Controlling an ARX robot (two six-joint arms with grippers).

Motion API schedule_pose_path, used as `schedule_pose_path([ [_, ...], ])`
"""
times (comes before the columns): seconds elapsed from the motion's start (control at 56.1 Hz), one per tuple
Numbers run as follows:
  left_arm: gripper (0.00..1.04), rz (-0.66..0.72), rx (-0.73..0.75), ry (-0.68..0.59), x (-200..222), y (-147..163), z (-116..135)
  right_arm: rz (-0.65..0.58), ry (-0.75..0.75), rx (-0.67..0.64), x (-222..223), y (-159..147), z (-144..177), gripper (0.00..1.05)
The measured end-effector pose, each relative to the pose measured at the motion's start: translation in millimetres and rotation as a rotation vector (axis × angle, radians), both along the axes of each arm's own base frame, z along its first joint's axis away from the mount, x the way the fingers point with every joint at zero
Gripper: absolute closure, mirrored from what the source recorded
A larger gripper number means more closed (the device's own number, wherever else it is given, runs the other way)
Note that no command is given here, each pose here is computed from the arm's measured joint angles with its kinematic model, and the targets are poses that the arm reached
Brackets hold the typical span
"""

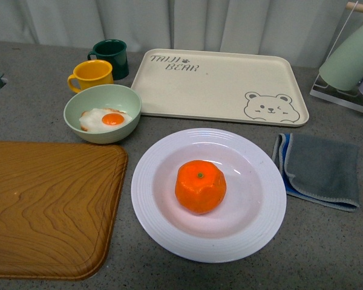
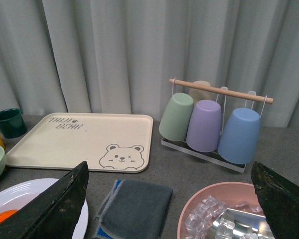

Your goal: Place orange and plate with both arms

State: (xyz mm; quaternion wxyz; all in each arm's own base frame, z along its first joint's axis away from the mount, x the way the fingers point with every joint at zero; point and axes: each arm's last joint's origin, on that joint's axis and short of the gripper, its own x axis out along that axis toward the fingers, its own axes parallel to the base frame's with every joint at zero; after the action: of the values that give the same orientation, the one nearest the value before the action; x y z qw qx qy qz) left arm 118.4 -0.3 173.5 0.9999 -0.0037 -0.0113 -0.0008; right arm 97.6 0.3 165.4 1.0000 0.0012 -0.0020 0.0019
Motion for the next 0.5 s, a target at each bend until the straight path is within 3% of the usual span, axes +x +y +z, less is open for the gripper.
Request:
schedule_pose_path([
  [0.499, 1.01, 0.0, 0.0, 0.0, -10.3, 0.0, -0.5, 0.0, 0.0, 0.0, 0.0, 0.0, 0.0, 0.09],
])
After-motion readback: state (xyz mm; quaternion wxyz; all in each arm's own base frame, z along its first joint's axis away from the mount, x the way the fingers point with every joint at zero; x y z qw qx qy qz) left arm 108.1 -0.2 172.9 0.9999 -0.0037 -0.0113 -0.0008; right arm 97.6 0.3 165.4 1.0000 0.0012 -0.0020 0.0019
